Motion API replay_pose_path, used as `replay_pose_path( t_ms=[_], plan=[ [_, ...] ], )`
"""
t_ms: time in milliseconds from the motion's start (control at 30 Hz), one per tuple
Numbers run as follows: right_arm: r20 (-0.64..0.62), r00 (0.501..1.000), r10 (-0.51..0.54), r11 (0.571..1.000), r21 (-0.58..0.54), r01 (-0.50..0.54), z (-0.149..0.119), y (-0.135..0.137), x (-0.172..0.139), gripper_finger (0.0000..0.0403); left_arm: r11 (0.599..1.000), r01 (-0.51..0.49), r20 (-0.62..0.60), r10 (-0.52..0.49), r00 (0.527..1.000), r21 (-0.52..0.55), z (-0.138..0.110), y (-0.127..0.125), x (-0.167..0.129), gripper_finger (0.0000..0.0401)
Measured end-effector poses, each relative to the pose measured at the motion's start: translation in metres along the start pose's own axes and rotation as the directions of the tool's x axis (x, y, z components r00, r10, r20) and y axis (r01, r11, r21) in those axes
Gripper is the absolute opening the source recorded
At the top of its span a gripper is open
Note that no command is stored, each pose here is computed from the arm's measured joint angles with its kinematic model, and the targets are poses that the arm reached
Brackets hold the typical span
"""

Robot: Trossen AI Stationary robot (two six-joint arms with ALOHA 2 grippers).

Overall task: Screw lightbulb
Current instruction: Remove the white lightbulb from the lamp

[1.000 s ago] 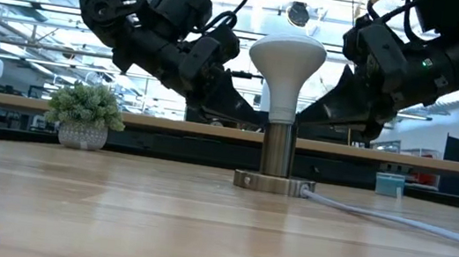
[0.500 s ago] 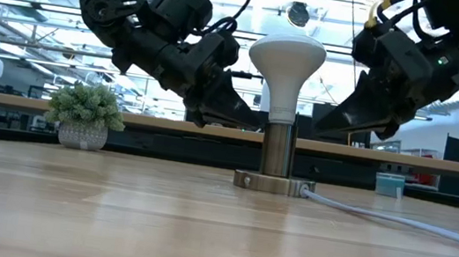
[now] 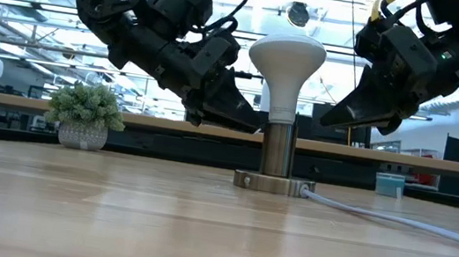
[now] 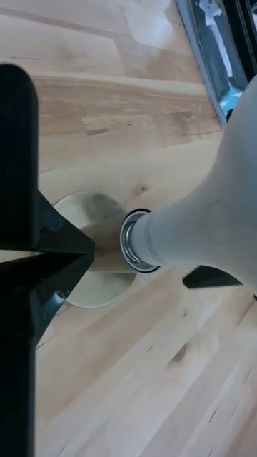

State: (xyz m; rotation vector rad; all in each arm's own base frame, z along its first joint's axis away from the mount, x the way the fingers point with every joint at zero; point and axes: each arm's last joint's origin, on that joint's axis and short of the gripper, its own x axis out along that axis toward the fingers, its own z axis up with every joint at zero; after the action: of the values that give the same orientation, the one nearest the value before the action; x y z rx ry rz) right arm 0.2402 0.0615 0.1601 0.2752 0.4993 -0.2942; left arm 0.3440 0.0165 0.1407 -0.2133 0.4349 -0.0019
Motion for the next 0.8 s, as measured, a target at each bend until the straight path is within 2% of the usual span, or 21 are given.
replay_pose_path(
  t_ms=[67,167,400,533,633,800],
  plan=[
    [0.000,1.000,0.011,1.000,0.003,-0.011,0.000,0.001,0.000,0.0000,1.000,-0.012,0.002,0.012,1.000,0.010,0.000,-0.001,0.000,0.0169],
    [-0.002,0.997,0.082,0.997,0.011,-0.082,0.002,0.004,0.000,0.0000,0.999,-0.013,0.002,0.013,1.000,0.029,0.000,-0.001,0.000,0.0188],
    [0.061,0.991,0.116,0.992,0.036,-0.118,0.008,0.007,0.000,0.0000,0.998,-0.037,-0.089,0.041,0.995,0.052,-0.009,0.004,-0.001,0.0192],
    [0.028,0.993,0.111,0.993,0.036,-0.112,0.002,0.007,0.005,0.0000,0.998,-0.056,-0.099,0.060,0.993,0.040,-0.009,0.013,-0.002,0.0192],
    [0.013,0.991,0.132,0.990,0.051,-0.132,-0.002,0.009,0.011,0.0000,0.999,0.018,-0.075,-0.016,0.997,0.031,-0.005,0.014,-0.002,0.0192],
    [0.064,0.987,0.146,0.988,0.036,-0.148,-0.001,0.012,0.016,0.0000,0.990,0.140,-0.070,-0.138,0.988,0.025,-0.003,0.012,-0.002,0.0192]
  ],
)
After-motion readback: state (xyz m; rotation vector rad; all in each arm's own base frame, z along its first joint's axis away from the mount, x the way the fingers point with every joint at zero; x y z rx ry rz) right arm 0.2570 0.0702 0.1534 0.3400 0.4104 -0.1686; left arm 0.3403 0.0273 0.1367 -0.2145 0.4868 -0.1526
